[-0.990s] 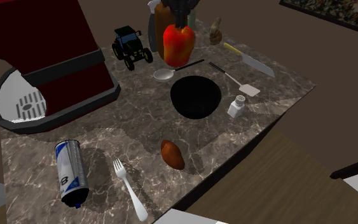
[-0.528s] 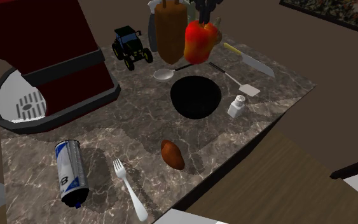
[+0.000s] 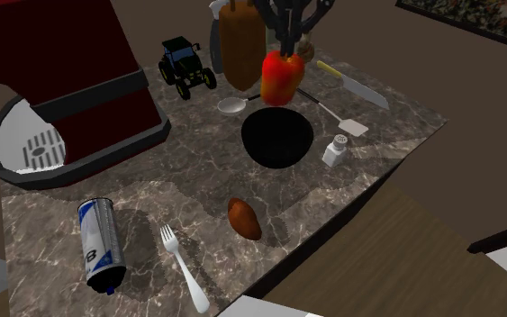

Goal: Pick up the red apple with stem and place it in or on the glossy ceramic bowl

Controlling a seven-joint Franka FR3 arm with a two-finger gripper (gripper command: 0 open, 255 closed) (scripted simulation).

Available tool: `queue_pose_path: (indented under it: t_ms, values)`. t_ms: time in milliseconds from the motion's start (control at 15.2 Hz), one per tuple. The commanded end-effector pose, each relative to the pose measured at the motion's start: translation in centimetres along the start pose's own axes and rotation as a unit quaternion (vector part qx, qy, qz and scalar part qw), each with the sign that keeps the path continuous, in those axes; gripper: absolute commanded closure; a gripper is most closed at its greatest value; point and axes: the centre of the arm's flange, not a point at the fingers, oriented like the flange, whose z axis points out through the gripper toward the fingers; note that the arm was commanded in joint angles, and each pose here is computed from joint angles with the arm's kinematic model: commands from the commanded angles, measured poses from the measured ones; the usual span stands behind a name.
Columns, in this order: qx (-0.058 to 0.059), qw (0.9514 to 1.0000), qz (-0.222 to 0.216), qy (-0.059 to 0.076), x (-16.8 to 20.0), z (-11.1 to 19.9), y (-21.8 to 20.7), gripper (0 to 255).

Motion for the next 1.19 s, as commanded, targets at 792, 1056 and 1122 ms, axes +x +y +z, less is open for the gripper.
queue_pose_path:
  t_ms: [792, 1056, 1122]
  values:
    - [0.0, 1.0, 0.0, 0.0, 0.1, 7.4, -0.3, 255]
    - [0.0, 1.0, 0.0, 0.0, 0.1, 9.1, -0.3, 255]
    - [0.0, 1.0, 0.0, 0.0, 0.1, 9.1, -0.3, 255]
